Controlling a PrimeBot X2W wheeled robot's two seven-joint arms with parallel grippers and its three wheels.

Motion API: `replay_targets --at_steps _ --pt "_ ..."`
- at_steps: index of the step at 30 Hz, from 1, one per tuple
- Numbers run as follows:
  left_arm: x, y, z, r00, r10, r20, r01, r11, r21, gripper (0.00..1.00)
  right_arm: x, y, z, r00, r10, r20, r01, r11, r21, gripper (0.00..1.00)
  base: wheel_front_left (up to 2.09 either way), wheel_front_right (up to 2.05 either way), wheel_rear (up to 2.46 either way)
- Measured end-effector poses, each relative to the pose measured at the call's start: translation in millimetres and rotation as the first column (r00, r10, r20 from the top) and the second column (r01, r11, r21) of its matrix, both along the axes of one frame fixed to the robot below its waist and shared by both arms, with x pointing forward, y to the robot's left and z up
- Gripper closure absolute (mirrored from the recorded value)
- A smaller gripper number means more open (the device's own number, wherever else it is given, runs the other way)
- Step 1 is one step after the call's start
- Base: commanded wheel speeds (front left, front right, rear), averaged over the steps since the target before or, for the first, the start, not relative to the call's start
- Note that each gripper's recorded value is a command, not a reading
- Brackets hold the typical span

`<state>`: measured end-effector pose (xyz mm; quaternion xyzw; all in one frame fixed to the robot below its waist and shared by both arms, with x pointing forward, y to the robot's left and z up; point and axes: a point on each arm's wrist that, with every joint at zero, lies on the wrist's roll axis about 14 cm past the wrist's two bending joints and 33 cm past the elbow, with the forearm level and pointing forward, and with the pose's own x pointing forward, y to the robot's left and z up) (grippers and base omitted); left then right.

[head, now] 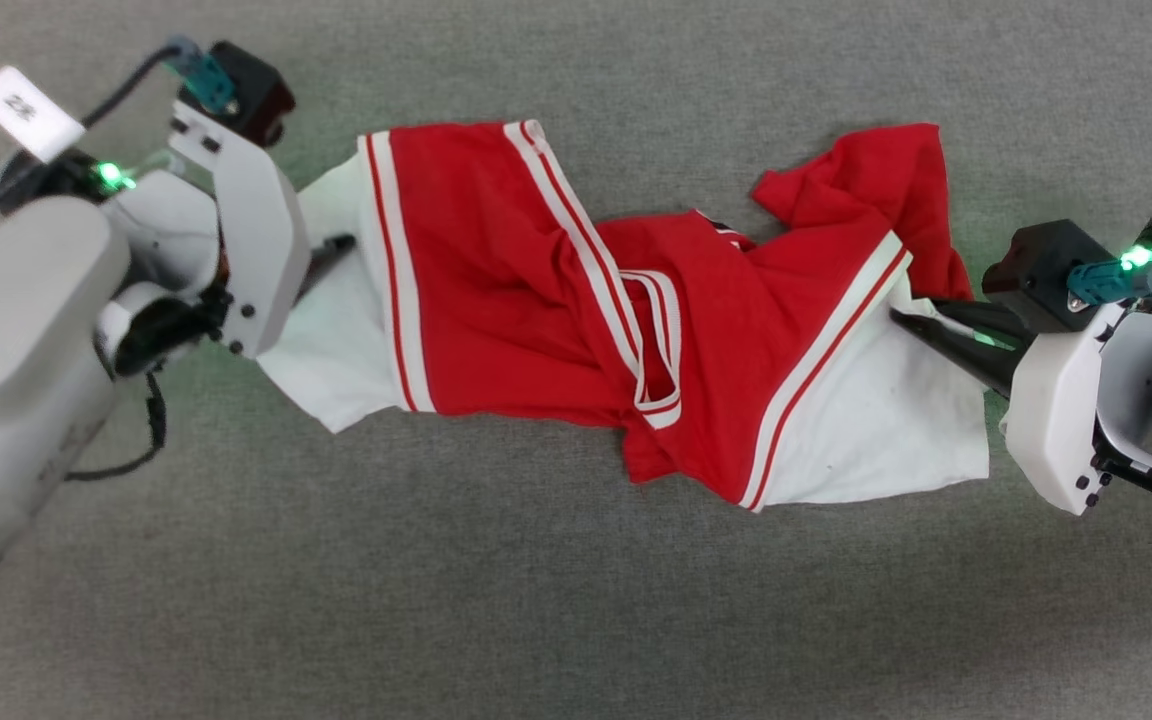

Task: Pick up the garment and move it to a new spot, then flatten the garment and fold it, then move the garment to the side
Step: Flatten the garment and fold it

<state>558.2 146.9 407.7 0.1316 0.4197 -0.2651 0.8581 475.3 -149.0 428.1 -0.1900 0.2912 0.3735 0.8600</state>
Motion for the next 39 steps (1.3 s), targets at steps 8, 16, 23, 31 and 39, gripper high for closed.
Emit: replay_targets --at_steps 8,16,23,31,39 --pt "7 1 -14 0.998 0.032 -0.062 -0.033 0.999 -0.011 0.0 0 -3 -6 1.0 -0.004 -0.012 0.004 1.0 -0.007 1.0 0.0 0.0 0.0" --pt "-5 -9 -16 0.985 0.047 -0.169 -0.06 0.996 -0.072 1.0 2 -4 -2 1.0 -0.005 0.01 0.005 1.0 -0.002 1.0 0.0 0.0 0.0" --pt "0 -19 6 0.997 0.054 -0.062 -0.063 0.984 -0.165 1.0 23 -15 31 0.991 -0.07 0.113 0.064 0.996 0.058 1.0 0.0 0.0 0.0" --pt "28 -33 95 0.97 0.111 0.218 -0.02 0.924 -0.383 1.0 57 -39 103 0.933 -0.183 0.31 0.134 0.976 0.172 1.0 0.0 0.0 0.0" --pt "33 -34 123 0.952 0.177 0.251 -0.02 0.851 -0.525 1.0 92 -69 131 0.858 -0.336 0.388 0.24 0.931 0.276 1.0 0.0 0.0 0.0"
